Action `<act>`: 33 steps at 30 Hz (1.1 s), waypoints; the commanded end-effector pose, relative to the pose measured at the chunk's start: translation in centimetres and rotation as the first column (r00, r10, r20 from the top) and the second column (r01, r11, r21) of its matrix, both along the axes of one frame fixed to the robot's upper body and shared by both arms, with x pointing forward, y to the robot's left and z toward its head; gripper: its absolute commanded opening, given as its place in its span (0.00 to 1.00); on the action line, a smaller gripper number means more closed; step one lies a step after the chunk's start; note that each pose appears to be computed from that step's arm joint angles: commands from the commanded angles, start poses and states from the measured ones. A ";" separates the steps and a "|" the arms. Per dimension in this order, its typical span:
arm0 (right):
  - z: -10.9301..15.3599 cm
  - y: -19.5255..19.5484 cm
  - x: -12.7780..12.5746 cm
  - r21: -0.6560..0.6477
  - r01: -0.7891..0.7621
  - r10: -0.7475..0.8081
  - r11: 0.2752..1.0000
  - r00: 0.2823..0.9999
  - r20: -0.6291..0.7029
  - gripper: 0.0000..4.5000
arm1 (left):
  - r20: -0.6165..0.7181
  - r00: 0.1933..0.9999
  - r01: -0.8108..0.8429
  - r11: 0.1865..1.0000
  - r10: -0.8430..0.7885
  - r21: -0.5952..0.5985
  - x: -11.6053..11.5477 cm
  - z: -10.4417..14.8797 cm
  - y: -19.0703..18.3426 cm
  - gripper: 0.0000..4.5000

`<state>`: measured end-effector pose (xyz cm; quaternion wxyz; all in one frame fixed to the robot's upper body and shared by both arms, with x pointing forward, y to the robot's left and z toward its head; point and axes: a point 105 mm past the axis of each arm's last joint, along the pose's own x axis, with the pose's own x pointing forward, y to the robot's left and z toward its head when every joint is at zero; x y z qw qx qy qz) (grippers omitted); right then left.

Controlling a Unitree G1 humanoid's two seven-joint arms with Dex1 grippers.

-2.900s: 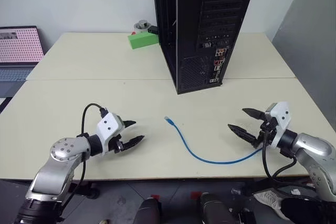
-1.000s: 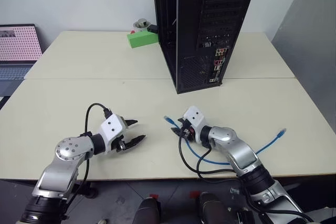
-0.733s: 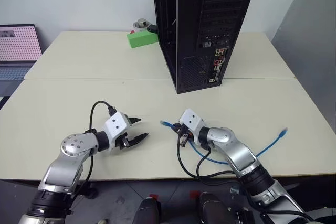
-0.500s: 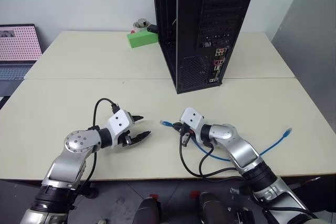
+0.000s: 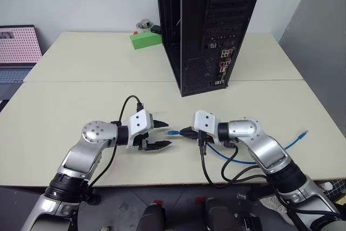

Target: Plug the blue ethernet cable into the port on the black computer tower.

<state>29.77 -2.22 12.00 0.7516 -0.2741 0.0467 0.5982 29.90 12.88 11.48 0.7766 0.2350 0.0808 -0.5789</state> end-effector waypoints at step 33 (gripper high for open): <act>0.8 -0.7 -1.1 -0.074 -0.080 0.082 0.994 0.996 0.024 0.14 | 0.057 0.993 0.106 0.994 -0.107 0.024 -0.1 -0.4 -0.8 0.06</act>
